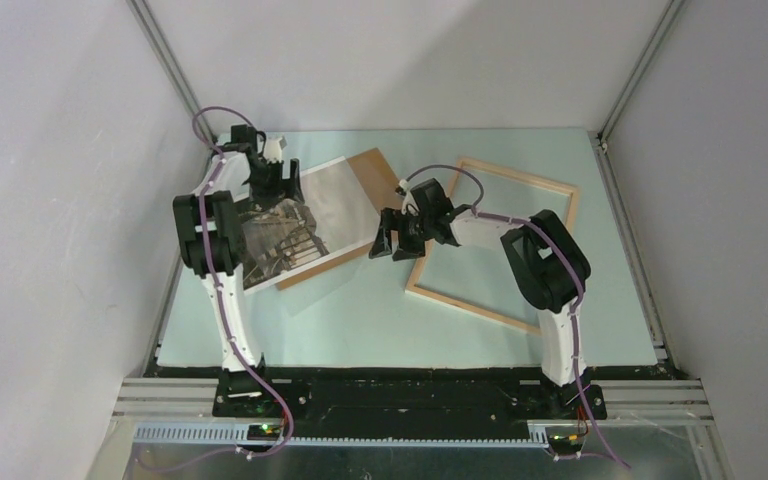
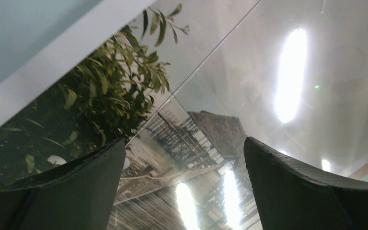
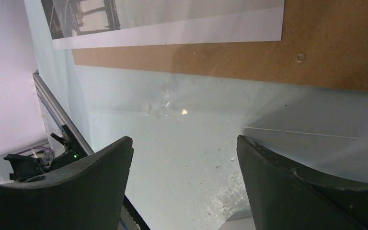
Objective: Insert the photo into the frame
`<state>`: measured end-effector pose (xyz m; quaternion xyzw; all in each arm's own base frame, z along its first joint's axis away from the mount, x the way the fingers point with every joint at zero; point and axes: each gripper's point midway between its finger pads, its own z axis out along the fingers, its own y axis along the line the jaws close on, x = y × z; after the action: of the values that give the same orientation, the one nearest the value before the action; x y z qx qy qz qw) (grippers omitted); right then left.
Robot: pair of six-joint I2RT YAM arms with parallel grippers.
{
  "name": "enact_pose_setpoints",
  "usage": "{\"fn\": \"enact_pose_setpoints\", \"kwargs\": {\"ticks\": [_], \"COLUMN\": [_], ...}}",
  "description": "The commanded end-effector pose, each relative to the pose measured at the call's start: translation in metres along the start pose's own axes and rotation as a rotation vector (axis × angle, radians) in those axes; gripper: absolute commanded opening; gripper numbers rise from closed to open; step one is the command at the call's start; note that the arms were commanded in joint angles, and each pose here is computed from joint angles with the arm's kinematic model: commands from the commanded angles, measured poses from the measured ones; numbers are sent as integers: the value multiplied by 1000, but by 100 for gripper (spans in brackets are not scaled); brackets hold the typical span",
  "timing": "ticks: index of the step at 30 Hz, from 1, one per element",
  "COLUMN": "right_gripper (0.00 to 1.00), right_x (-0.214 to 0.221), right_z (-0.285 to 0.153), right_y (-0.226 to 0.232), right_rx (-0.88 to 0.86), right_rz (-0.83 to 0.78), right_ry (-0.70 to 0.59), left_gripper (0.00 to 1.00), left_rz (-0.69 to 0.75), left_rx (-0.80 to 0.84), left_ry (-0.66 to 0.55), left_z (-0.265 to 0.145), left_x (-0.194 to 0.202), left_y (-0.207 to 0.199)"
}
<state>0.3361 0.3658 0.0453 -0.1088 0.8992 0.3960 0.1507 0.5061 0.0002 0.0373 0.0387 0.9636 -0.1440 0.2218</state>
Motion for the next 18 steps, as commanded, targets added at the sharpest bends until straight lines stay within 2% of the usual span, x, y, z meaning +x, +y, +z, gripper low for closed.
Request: {"fn": "enact_pose_setpoints", "kwargs": {"ticks": [1,10,18], "right_gripper": [85,85,86], "right_x": [21,25,24], "right_z": [-3,-13,-33], "right_y": [-34,-43,-72], "right_rx": [116,135,227], "right_rz": [109,136,160], "right_ry": [27,-1,-49], "left_gripper": [99,100,98], "left_rz": [25,58,70], "left_rx": [29,17,4], "left_ry": [75,115,169], "left_z": [-7,-19,-28], "left_x": [28,48,76], "left_y": [-15,-26,-32]}}
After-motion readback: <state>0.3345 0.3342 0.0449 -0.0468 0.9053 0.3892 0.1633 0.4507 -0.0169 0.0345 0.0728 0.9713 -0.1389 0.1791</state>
